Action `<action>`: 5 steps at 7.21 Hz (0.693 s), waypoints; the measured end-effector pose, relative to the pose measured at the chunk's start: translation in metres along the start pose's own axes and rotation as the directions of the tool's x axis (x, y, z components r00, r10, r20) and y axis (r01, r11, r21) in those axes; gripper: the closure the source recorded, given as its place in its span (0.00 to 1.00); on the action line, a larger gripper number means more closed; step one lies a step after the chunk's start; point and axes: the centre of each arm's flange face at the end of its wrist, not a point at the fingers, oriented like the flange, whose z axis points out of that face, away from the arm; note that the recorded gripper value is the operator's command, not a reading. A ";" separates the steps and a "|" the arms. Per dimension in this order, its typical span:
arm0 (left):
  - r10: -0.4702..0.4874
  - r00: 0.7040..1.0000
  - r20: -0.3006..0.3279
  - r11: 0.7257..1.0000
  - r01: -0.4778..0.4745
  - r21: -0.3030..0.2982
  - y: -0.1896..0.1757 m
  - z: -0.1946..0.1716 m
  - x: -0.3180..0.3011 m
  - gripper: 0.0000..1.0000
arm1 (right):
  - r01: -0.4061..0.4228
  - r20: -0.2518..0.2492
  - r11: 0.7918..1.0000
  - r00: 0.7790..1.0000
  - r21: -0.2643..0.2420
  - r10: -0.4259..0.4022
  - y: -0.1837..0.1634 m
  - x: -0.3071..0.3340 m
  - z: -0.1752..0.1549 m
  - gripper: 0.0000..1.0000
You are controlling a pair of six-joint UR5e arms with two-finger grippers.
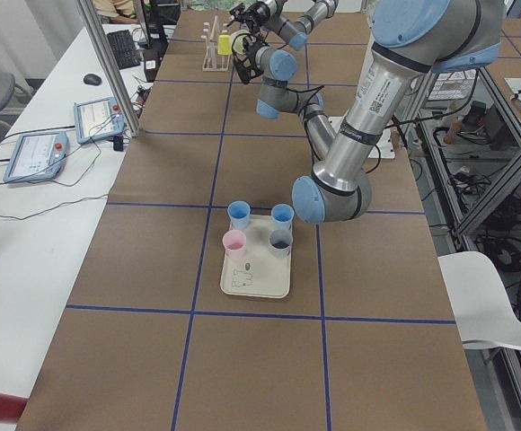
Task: Transfer IKEA cup to right arm and place on rack
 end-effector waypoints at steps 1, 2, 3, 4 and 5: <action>0.000 1.000 -0.002 1.000 0.000 -0.002 0.001 0.002 0.001 1.00 | -0.004 0.004 1.000 1.000 0.002 0.004 0.002 0.005 0.002 0.02; 0.000 1.000 -0.004 1.000 0.000 -0.004 0.003 0.004 0.003 1.00 | -0.007 0.007 1.000 1.000 0.005 0.007 0.004 0.011 0.004 0.02; -0.001 1.000 -0.002 1.000 0.001 -0.006 0.003 0.007 0.002 1.00 | -0.009 0.009 1.000 1.000 0.005 0.009 0.006 0.014 0.006 0.15; -0.002 1.000 0.002 1.000 0.002 -0.007 0.004 0.010 0.000 0.74 | -0.010 0.009 1.000 1.000 0.003 0.010 0.007 0.015 0.006 0.49; -0.003 1.000 0.003 1.000 0.003 -0.010 0.006 0.012 -0.001 0.15 | -0.009 0.011 1.000 1.000 0.003 0.009 0.008 0.015 0.006 0.75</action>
